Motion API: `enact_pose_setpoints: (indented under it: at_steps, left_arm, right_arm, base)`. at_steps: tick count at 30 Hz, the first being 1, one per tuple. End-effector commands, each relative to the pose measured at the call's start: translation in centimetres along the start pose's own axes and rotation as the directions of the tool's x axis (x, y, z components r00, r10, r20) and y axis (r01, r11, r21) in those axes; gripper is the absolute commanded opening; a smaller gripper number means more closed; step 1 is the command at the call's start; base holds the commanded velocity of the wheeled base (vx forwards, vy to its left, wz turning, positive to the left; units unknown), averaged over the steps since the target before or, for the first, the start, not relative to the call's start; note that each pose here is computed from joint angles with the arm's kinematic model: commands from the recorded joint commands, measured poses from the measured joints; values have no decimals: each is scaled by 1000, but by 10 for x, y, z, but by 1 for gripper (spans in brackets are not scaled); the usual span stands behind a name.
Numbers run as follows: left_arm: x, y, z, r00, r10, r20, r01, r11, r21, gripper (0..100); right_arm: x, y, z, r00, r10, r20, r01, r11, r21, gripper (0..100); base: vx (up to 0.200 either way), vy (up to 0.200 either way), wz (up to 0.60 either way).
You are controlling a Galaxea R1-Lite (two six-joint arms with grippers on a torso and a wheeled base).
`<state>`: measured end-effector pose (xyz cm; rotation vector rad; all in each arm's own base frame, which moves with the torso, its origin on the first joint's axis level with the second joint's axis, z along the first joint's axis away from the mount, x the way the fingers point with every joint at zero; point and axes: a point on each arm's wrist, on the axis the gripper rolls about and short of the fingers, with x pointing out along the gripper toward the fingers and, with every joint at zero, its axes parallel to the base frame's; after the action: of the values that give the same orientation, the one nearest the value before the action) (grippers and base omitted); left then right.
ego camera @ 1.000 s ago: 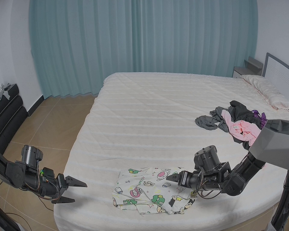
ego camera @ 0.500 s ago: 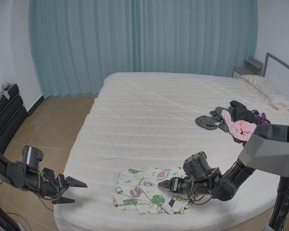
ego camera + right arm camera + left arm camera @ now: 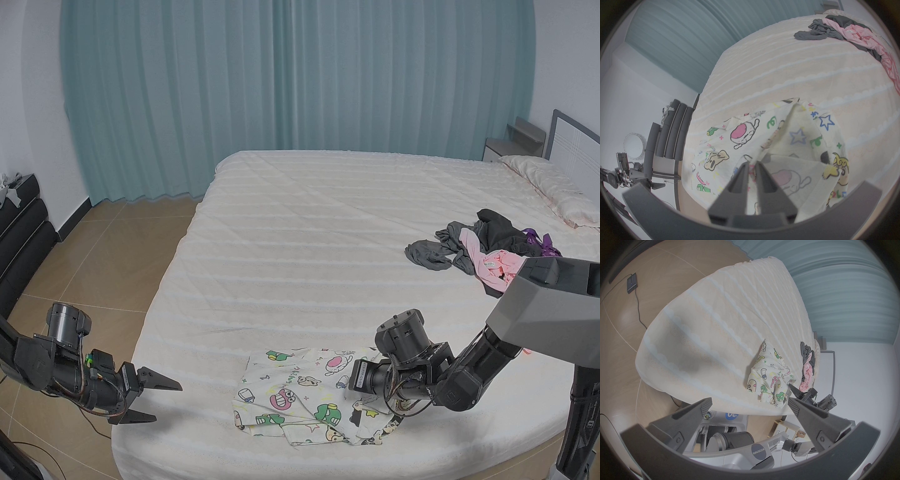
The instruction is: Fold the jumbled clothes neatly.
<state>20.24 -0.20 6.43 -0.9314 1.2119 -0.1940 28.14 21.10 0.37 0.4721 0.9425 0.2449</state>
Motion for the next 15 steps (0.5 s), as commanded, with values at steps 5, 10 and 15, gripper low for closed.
enact_pose_setpoints:
  at_steps: [5,10,15]
  left_arm:
    - [0,1,0,1000,2,-1,-2,1000,-1,100]
    - [0,1,0,1000,2,-2,-2,1000,-3,100]
    - [1,1,0,1000,4,-4,-4,1000,-4,100]
  right_arm:
    - [-3,-8,45,994,13,111,-28,990,136,0]
    - [9,-14,59,991,10,135,-32,987,159,0]
    - [22,-16,64,991,14,132,-36,985,166,0]
  base:
    - [0,0,0]
    - [0,0,0]
    - [0,0,0]
